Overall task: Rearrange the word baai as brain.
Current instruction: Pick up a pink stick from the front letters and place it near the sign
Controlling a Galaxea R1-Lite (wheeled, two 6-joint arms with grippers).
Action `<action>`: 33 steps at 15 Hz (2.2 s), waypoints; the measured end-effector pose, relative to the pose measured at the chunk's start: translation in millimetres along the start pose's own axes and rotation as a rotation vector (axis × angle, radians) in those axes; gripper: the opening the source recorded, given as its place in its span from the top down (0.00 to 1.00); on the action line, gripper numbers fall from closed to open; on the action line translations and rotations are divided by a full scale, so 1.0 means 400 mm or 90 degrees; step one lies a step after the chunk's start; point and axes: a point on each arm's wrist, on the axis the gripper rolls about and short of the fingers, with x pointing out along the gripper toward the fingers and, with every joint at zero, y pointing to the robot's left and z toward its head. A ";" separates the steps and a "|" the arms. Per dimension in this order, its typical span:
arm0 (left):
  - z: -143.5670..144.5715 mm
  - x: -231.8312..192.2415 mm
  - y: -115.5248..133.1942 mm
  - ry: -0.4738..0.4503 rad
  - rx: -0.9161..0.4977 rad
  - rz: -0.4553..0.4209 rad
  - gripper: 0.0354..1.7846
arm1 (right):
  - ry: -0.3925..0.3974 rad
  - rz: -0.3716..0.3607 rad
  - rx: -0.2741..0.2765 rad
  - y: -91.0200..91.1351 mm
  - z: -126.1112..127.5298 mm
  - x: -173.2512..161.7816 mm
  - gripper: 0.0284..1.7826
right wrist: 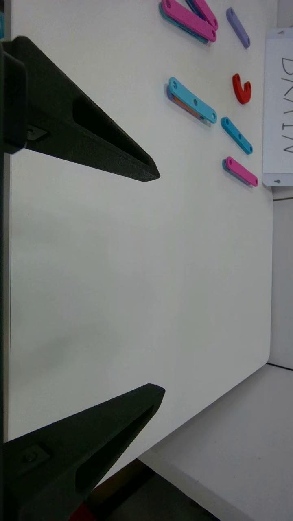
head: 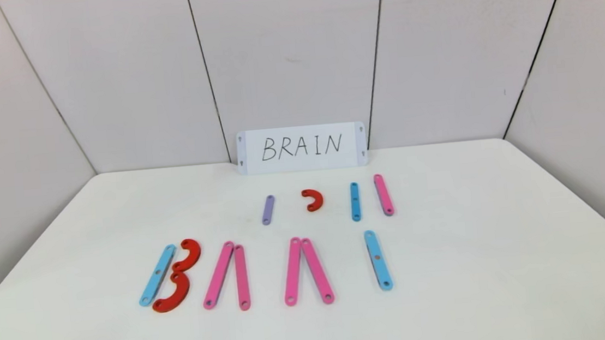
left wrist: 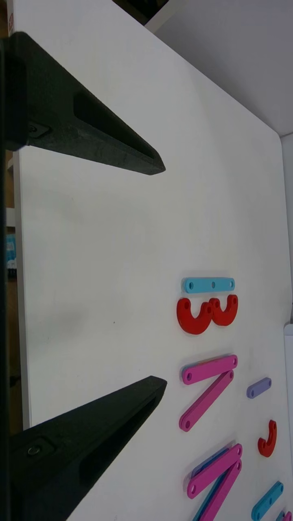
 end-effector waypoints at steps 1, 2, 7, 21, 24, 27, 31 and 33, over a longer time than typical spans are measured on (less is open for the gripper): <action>0.000 0.000 0.000 0.000 -0.002 0.001 0.03 | 0.000 0.000 -0.001 0.000 0.000 0.000 0.02; 0.000 0.000 0.000 0.000 -0.004 0.001 0.03 | 0.000 0.000 -0.001 0.000 0.000 0.000 0.02; -0.001 0.000 0.000 0.004 -0.004 0.001 0.03 | -0.001 0.000 -0.001 0.000 0.000 0.000 0.02; 0.279 0.052 0.009 0.011 -0.003 -0.008 0.03 | -0.029 -0.003 -0.014 0.000 0.316 0.036 0.02; 0.358 0.128 0.011 0.054 0.000 -0.015 0.03 | 0.005 0.016 -0.017 0.002 0.388 0.099 0.02; 0.414 0.232 0.009 0.113 0.001 -0.046 0.03 | 0.045 0.029 -0.017 0.005 0.444 0.180 0.02; 0.454 0.381 0.005 0.186 0.020 -0.091 0.03 | 0.104 0.078 -0.019 0.023 0.493 0.306 0.02; 0.454 0.450 -0.001 0.228 0.037 -0.124 0.03 | 0.136 0.109 -0.019 0.040 0.504 0.375 0.02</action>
